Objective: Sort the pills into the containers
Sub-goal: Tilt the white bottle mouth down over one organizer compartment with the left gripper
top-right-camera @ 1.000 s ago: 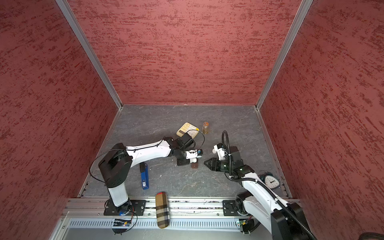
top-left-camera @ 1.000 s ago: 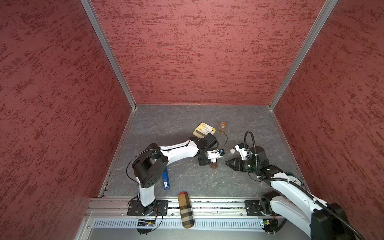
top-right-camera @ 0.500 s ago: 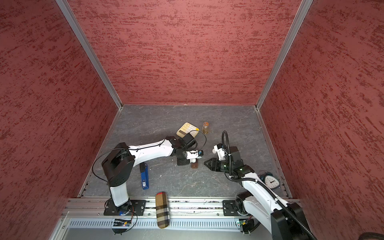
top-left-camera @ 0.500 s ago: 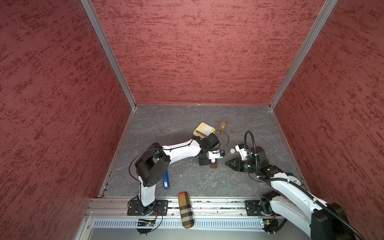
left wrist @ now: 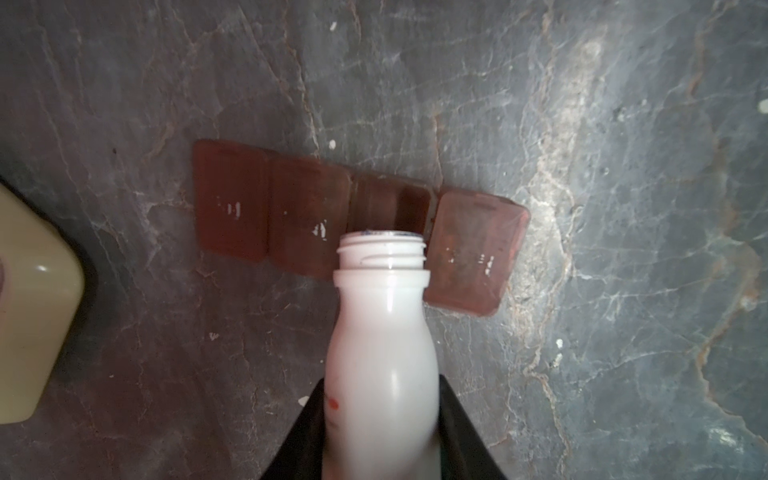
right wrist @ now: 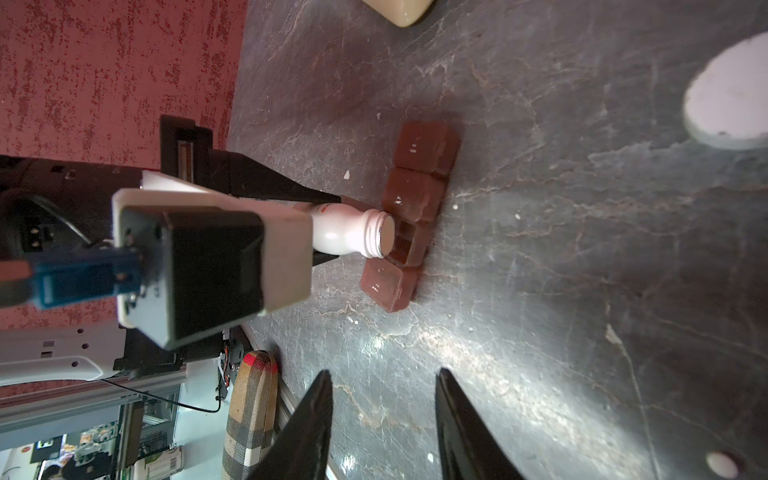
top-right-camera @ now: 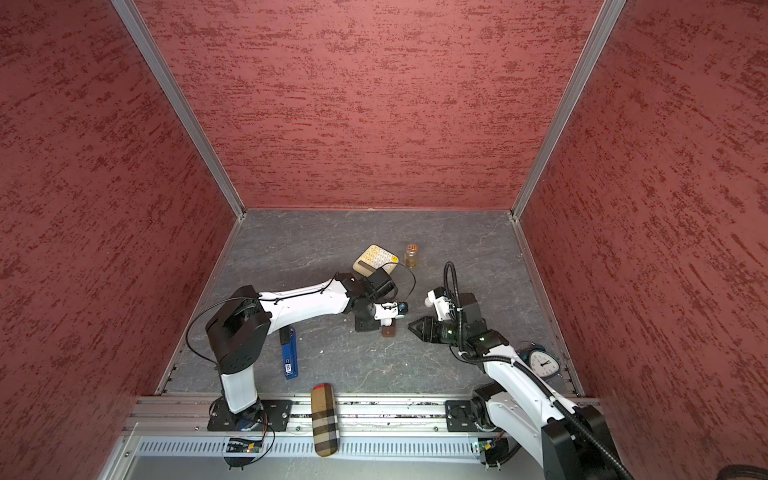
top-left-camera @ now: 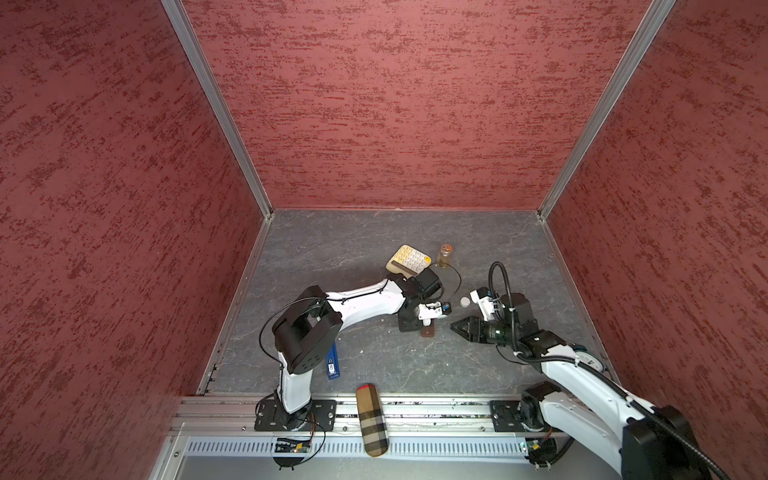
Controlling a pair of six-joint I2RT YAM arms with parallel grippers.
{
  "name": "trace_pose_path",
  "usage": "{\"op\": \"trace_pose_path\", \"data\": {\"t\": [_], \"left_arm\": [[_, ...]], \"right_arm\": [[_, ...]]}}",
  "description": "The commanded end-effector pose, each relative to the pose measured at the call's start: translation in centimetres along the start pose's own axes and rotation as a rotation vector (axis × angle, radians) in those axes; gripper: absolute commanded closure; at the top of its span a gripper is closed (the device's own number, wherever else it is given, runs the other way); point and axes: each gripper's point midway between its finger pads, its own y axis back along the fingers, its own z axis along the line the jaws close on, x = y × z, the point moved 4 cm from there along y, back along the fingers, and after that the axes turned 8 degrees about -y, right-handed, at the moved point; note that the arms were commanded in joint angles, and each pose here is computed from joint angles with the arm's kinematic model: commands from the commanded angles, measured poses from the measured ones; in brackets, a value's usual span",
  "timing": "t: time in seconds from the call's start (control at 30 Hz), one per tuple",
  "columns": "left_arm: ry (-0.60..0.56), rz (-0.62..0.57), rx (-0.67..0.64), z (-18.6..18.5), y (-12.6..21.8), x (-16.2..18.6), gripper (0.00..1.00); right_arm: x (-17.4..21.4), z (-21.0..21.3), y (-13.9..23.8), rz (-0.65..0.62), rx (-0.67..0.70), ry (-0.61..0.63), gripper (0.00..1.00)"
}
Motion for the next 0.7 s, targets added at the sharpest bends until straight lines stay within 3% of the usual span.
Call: {"op": "trace_pose_path", "data": {"t": [0.0, 0.67], "left_arm": [[-0.037, 0.016, -0.015, 0.1, 0.2, -0.3, 1.00], [-0.066, 0.034, -0.031, 0.3, 1.3, -0.8, 1.00]], "right_arm": [[0.2, -0.1, 0.0, -0.002, -0.004, 0.007, 0.58], [0.2, -0.1, 0.1, -0.002, -0.004, 0.007, 0.58]]}}
